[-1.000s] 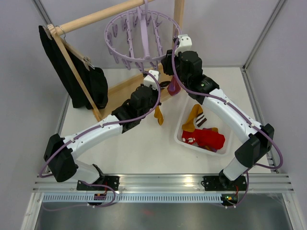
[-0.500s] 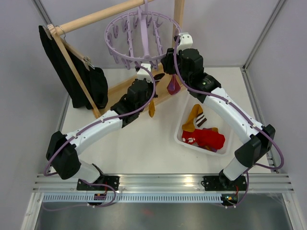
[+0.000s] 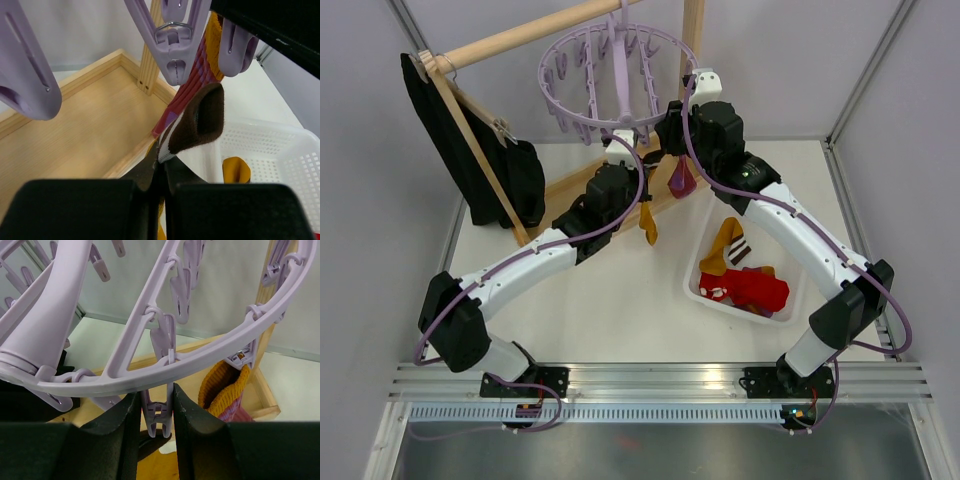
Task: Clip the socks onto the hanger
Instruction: Open the clamp at the hanger, then clamp the sock onto the hanger.
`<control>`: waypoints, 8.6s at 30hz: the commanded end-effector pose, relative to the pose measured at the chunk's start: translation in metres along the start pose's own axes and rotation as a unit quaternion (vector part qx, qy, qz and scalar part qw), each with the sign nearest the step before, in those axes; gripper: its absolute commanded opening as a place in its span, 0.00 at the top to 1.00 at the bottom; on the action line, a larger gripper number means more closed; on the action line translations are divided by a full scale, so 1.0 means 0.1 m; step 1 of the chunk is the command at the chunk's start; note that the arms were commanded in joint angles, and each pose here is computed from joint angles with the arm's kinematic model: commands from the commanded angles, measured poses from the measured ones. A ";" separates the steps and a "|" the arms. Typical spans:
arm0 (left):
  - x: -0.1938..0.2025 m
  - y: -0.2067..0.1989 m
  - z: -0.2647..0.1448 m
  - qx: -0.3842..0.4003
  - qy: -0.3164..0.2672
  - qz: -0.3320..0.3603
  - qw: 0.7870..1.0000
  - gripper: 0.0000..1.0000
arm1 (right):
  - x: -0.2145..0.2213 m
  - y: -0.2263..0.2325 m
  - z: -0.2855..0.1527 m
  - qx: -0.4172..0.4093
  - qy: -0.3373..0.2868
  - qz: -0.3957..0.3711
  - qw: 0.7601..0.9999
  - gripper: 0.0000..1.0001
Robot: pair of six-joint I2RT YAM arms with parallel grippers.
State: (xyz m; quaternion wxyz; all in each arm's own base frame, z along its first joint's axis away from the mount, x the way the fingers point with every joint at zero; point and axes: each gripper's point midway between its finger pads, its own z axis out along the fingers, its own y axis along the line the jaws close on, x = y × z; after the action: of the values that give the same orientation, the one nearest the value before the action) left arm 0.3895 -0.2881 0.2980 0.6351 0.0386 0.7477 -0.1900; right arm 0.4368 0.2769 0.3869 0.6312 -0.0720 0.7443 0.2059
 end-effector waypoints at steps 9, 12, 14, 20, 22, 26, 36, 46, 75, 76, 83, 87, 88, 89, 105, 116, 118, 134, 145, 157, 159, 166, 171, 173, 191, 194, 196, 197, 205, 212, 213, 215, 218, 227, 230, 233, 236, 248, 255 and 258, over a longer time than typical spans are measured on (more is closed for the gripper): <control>-0.38 -0.14 0.04 0.020 -0.053 -0.049 0.997 0.98 | -0.35 0.16 -0.07 -0.015 -0.045 0.015 0.999 1.00; -0.37 -0.14 0.05 0.018 -0.053 -0.050 0.997 0.98 | -0.35 0.15 -0.07 -0.013 -0.045 0.013 0.999 1.00; -0.37 -0.12 0.06 0.014 -0.054 -0.052 0.997 0.98 | -0.33 0.15 -0.07 -0.012 -0.043 0.012 0.999 1.00; -0.36 -0.09 0.07 0.008 -0.054 -0.057 0.997 0.98 | -0.33 0.15 -0.06 -0.011 -0.044 0.008 0.999 1.00; -0.36 -0.08 0.08 0.007 -0.055 -0.058 0.997 0.98 | -0.33 0.15 -0.06 -0.010 -0.044 0.008 0.999 1.00; -0.36 -0.04 0.08 -0.001 -0.058 -0.062 0.996 0.98 | -0.32 0.15 -0.04 -0.008 -0.041 0.007 0.999 1.00; -0.36 0.00 0.10 -0.004 -0.066 -0.076 0.995 0.98 | -0.29 0.16 -0.02 -0.001 -0.037 0.005 0.999 1.00; -0.38 -0.01 0.08 0.004 -0.071 -0.079 0.994 0.98 | -0.27 0.15 0.01 0.009 -0.036 0.004 0.999 1.00; -0.28 -0.15 0.03 0.052 -0.062 -0.086 0.993 0.98 | -0.27 0.12 0.07 0.025 -0.038 0.018 0.999 1.00; -0.28 -0.16 0.02 0.055 -0.062 -0.085 0.993 0.98 | -0.27 0.14 0.07 0.024 -0.039 0.018 0.999 1.00; -0.28 -0.20 -0.01 0.071 -0.064 -0.085 0.992 0.98 | -0.26 0.15 0.10 0.026 -0.037 0.016 0.999 1.00; -0.27 -0.23 -0.01 0.080 -0.063 -0.084 0.991 0.98 | -0.25 0.16 0.11 0.028 -0.036 0.012 0.999 1.00; -0.27 -0.23 -0.02 0.080 -0.064 -0.085 0.991 0.98 | -0.25 0.18 0.11 0.026 -0.036 0.012 0.999 1.00; -0.26 -0.23 -0.02 0.080 -0.063 -0.085 0.991 0.98 | -0.24 0.17 0.11 0.029 -0.035 0.011 0.999 1.00; -0.13 -0.02 -0.03 0.021 -0.059 -0.139 0.988 0.98 | -0.34 0.13 0.08 0.053 -0.043 0.005 0.998 1.00; -0.16 -0.05 -0.10 0.034 -0.086 -0.165 0.982 0.98 | -0.26 0.15 0.12 0.066 -0.035 0.003 0.997 1.00; -0.16 -0.07 -0.10 0.039 -0.088 -0.167 0.981 0.98 | -0.23 0.16 0.12 0.068 -0.032 0.001 0.997 1.00; -0.23 -0.22 -0.09 0.077 -0.093 -0.163 0.979 0.98 | -0.19 0.20 0.13 0.068 -0.029 0.001 0.997 1.00; -0.19 -0.24 -0.05 0.079 -0.084 -0.158 0.981 0.98 | -0.21 0.19 0.12 0.070 -0.032 0.002 0.997 1.00; -0.09 -0.24 0.00 0.074 -0.072 -0.154 0.983 0.98 | -0.23 0.20 0.11 0.069 -0.033 0.002 0.997 1.00; -0.09 -0.25 0.01 0.074 -0.072 -0.154 0.983 0.98 | -0.23 0.20 0.11 0.068 -0.032 0.001 0.997 1.00; -0.14 -0.26 0.00 0.076 -0.079 -0.156 0.982 0.98 | -0.18 0.20 0.12 0.068 -0.026 0.000 0.997 1.00; -0.19 -0.28 0.00 0.081 -0.083 -0.153 0.981 0.98 | -0.16 0.20 0.13 0.068 -0.024 -0.001 0.997 1.00; -0.19 -0.28 0.01 0.083 -0.083 -0.153 0.981 0.98 | -0.17 0.21 0.13 0.067 -0.025 -0.001 0.997 1.00; -0.29 -0.32 -0.02 0.092 -0.094 -0.150 0.980 0.98 | -0.14 0.23 0.14 0.070 -0.021 -0.005 0.997 1.00; -0.31 -0.33 -0.03 0.095 -0.095 -0.151 0.979 0.98 | -0.14 0.22 0.14 0.070 -0.021 -0.005 0.997 1.00; -0.32 -0.33 -0.02 0.096 -0.098 -0.150 0.979 0.98 | -0.13 0.22 0.14 0.071 -0.020 -0.006 0.997 1.00; -0.32 -0.35 -0.03 0.100 -0.098 -0.150 0.979 0.98 | -0.12 0.23 0.14 0.069 -0.019 -0.006 0.997 1.00; -0.37 -0.40 -0.04 0.114 -0.102 -0.142 0.978 0.98 | -0.11 0.23 0.15 0.069 -0.019 -0.007 0.997 1.00; -0.33 -0.42 -0.02 0.117 -0.096 -0.132 0.980 0.98 | -0.13 0.22 0.14 0.071 -0.020 -0.007 0.997 1.00; -0.33 -0.42 -0.02 0.118 -0.096 -0.131 0.980 0.98 | -0.15 0.23 0.13 0.069 -0.022 -0.006 0.997 1.00; -0.29 -0.44 0.02 0.119 -0.088 -0.126 0.981 0.98 | -0.15 0.23 0.13 0.070 -0.022 -0.007 0.997 1.00; -0.27 -0.46 0.03 0.122 -0.085 -0.125 0.981 0.98 | -0.17 0.24 0.13 0.068 -0.023 -0.007 0.997 1.00; -0.27 -0.48 0.07 0.124 -0.082 -0.117 0.982 0.98 | -0.22 0.24 0.09 0.067 -0.027 -0.008 0.997 1.00; -0.31 -0.48 0.05 0.124 -0.088 -0.117 0.981 0.98 | -0.19 0.23 0.10 0.068 -0.023 -0.010 0.997 1.00; -0.34 -0.48 0.05 0.126 -0.093 -0.116 0.981 0.98 | -0.17 0.23 0.10 0.068 -0.021 -0.011 0.997 1.00; -0.37 -0.49 0.05 0.126 -0.097 -0.114 0.981 0.98 | -0.17 0.23 0.09 0.068 -0.020 -0.012 0.997 1.00; -0.47 -0.43 0.05 0.110 -0.115 -0.106 0.982 0.98 | -0.18 0.20 0.05 0.074 -0.020 -0.017 0.997 1.00; -0.52 -0.40 0.07 0.100 -0.124 -0.103 0.982 0.98 | -0.21 0.17 0.02 0.080 -0.023 -0.020 0.996 1.00; -0.53 -0.41 0.07 0.100 -0.125 -0.104 0.982 0.98 | -0.20 0.15 0.01 0.083 -0.023 -0.023 0.996 1.00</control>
State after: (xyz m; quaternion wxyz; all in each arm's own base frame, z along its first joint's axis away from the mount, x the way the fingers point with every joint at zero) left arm 0.3908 -0.3192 0.3207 0.6601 0.0068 0.6771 -0.3253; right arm 0.4416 0.2986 0.3716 0.6244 -0.0517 0.7695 0.1237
